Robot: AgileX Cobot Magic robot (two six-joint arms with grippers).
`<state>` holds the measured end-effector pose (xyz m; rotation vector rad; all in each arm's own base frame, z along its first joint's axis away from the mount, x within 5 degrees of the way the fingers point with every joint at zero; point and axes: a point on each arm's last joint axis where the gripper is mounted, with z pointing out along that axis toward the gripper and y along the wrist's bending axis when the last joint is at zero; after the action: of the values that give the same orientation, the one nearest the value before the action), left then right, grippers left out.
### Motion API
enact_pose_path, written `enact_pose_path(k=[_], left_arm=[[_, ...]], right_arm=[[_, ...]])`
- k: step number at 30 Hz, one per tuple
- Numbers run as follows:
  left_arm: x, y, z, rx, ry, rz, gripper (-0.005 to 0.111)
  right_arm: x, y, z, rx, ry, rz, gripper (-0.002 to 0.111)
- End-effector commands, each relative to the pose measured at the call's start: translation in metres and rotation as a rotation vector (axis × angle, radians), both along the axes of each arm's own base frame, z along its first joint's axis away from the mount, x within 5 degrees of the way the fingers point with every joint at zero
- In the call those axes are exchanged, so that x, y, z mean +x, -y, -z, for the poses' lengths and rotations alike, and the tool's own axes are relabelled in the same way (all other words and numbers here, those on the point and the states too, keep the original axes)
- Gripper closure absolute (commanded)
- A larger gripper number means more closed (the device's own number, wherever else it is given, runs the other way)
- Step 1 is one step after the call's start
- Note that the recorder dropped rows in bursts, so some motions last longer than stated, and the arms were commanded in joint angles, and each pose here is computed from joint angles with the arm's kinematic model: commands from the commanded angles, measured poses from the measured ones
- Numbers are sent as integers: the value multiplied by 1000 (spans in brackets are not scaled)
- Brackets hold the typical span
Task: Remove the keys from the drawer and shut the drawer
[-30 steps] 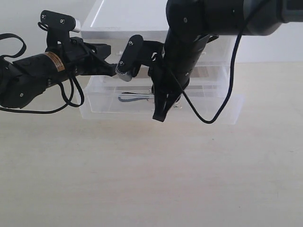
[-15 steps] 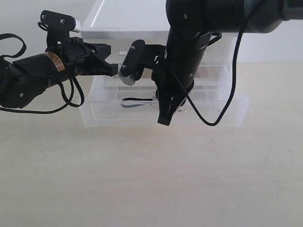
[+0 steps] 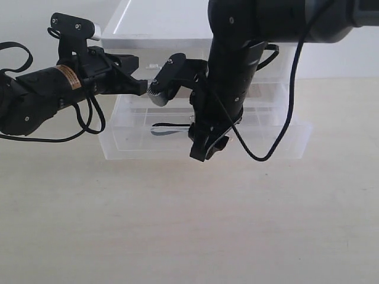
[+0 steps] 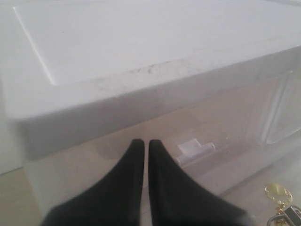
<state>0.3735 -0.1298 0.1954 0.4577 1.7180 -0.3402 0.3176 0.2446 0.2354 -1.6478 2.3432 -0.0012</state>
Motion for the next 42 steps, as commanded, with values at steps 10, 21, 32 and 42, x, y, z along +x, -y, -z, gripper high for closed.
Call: enact_pose_path(k=[10,21,32,42], left_arm=[[2,0,-3,-22,10,-13,103],[2,0,-4,-27,18,-11,103],[2,1,-5,-36,33,-7,103],[2,1,-5,-37,35,-7,103]], right_arm=[[-15,11,-88,153,133,87,57],[3,13,-110,397,239,584,57],[18,1,-81,442,154,782,57],[30,-9,-49,375,132,747,57]])
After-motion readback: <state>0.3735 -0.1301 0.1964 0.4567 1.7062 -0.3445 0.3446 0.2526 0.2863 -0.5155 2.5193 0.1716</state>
